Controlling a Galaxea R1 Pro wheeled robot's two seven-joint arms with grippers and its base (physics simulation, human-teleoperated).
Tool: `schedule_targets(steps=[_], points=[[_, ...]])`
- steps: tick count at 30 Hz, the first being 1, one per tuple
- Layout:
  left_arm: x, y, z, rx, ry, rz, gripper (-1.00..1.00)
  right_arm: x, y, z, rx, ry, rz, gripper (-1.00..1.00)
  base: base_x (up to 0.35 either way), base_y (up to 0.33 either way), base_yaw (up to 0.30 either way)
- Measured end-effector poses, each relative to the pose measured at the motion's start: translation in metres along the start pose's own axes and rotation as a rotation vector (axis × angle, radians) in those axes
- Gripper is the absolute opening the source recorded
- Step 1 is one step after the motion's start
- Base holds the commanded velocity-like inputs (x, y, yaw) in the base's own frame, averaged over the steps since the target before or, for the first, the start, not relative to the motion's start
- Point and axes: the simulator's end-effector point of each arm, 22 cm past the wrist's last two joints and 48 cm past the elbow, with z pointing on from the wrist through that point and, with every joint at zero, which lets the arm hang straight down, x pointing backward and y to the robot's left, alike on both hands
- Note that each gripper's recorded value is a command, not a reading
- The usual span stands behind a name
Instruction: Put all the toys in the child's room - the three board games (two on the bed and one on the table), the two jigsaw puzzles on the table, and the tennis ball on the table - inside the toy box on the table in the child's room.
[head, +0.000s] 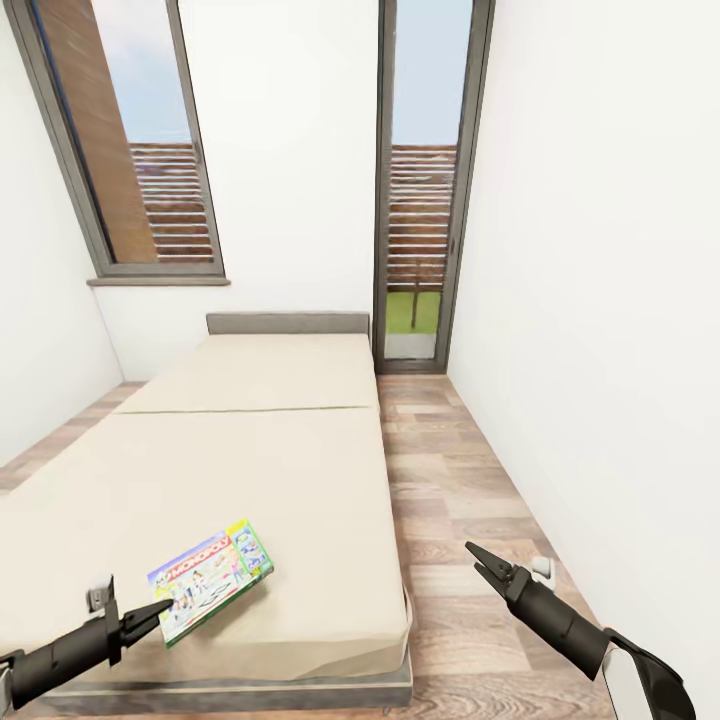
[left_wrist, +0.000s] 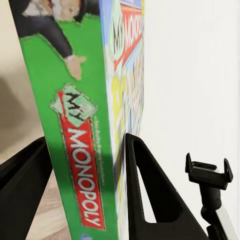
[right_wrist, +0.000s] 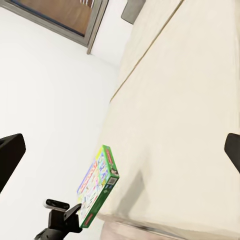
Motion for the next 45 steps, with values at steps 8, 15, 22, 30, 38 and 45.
schedule_targets(steps=[8,15,22,30,38,45], points=[[-0.031,-0.038,-0.009,0.012,-0.014,0.054,-1.00,-0.009,0.014,0.001,0.001,-0.001,-0.001,1.00,0.000,0.000,0.000],[-0.069,-0.112,-0.018,0.089,-0.018,0.164,-1.00,-0.017,0.026,0.001,0.003,-0.003,-0.004,1.00,0.000,0.000,0.000],[-0.081,-0.143,-0.022,0.100,-0.013,0.215,-1.00,-0.025,0.039,0.002,0.002,-0.003,-0.005,1.00,0.000,0.000,0.000],[-0.082,-0.157,-0.022,0.078,0.027,0.233,-1.00,-0.038,0.059,0.005,-0.005,-0.015,-0.037,1.00,0.000,0.000,0.000],[-0.090,-0.171,-0.029,0.056,0.042,0.246,-1.00,-0.051,0.081,0.006,-0.001,-0.019,-0.075,1.00,0.000,0.000,0.000],[-0.100,-0.183,-0.041,0.034,0.041,0.261,-1.00,-0.055,0.094,0.010,0.001,-0.014,-0.085,1.00,0.000,0.000,0.000]])
